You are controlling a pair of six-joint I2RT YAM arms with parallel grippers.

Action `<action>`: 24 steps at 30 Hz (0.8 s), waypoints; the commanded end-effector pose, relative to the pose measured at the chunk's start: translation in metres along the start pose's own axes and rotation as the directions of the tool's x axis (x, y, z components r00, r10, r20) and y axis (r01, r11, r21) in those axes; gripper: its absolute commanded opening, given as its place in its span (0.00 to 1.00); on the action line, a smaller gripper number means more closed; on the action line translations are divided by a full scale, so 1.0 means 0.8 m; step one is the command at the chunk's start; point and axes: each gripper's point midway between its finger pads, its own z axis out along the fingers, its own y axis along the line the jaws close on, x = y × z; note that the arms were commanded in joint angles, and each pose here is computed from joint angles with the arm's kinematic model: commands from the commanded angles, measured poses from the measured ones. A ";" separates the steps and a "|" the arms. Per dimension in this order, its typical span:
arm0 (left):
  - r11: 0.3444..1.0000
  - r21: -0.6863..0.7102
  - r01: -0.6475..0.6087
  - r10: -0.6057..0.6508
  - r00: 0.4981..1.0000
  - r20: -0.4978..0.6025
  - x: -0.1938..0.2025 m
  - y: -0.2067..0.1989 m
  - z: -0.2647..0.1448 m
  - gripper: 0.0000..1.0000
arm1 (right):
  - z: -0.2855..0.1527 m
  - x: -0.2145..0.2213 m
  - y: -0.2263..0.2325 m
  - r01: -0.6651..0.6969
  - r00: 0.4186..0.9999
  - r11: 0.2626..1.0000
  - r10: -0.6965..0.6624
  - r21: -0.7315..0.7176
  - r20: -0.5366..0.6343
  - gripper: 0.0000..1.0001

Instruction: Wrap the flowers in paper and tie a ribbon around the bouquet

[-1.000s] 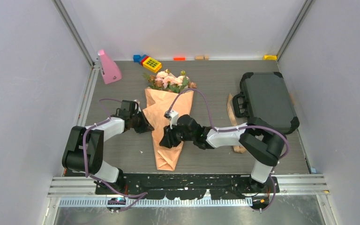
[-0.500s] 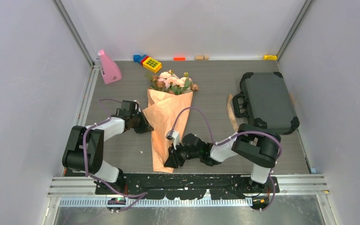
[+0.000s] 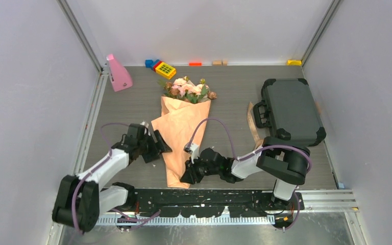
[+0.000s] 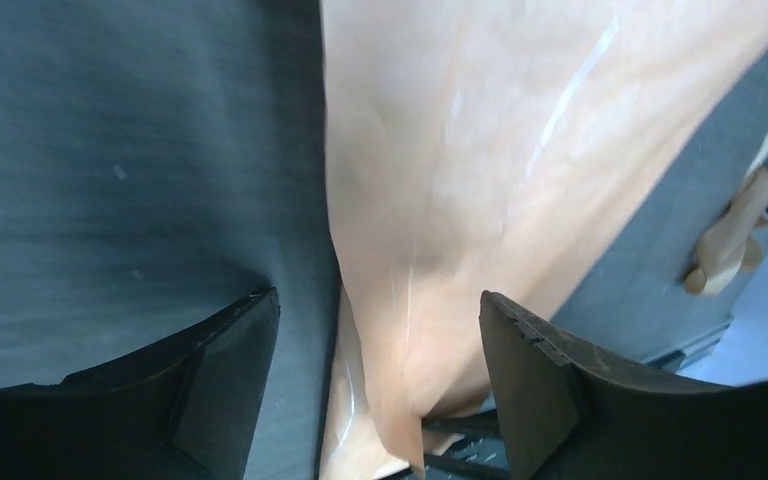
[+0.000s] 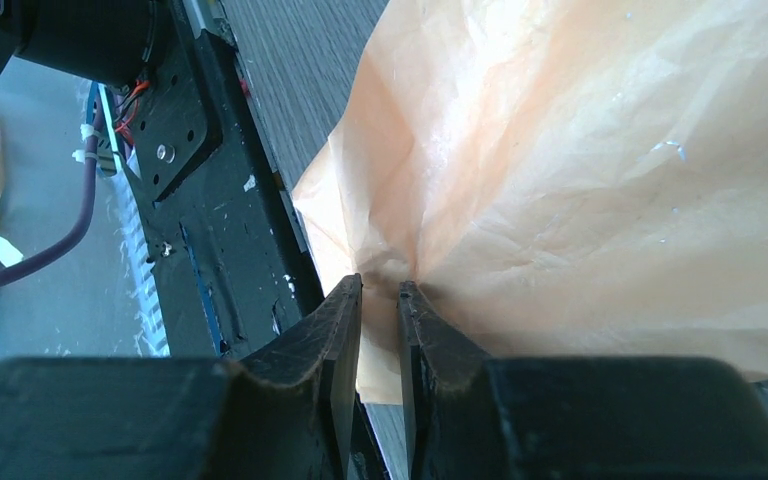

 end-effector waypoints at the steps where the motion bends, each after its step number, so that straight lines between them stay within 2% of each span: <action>1: 0.999 -0.002 0.050 -0.050 0.990 -0.131 0.083 0.024 -0.008 0.78 | -0.011 0.034 -0.025 -0.043 0.995 0.994 0.051 0.103 -0.081 0.26; 3: 0.997 0.065 0.031 -0.021 0.988 -0.153 0.103 0.013 -0.010 0.78 | -0.009 0.031 -0.024 -0.045 0.996 0.994 0.053 0.102 -0.075 0.26; 5: 0.996 0.092 0.007 0.009 0.985 -0.175 0.120 0.009 -0.012 0.72 | -0.006 0.025 -0.025 -0.050 0.997 0.992 0.057 0.113 -0.054 0.26; 11: 1.000 0.014 -0.024 0.026 0.984 -0.178 0.130 0.031 -0.014 0.28 | -0.007 -0.002 -0.024 -0.089 0.995 0.987 0.083 0.131 0.047 0.26; 14: 0.999 -0.026 -0.039 0.033 0.980 -0.199 0.135 0.042 -0.013 0.08 | -0.014 -0.021 -0.027 -0.132 0.987 0.977 0.114 0.166 0.113 0.30; 17: 0.997 -0.065 -0.044 0.028 0.973 -0.228 0.142 0.052 -0.010 0.00 | -0.025 -0.041 -0.029 -0.179 0.974 0.966 0.147 0.185 0.174 0.34; 20: 0.994 -0.098 -0.050 0.024 0.967 -0.252 0.147 0.061 -0.007 0.00 | -0.036 -0.059 -0.041 -0.227 0.960 0.950 0.182 0.213 0.212 0.36; 24: 0.992 -0.111 -0.062 0.031 0.966 -0.256 0.145 0.063 -0.006 0.00 | -0.042 -0.076 -0.077 -0.297 0.943 0.921 0.241 0.253 0.231 0.26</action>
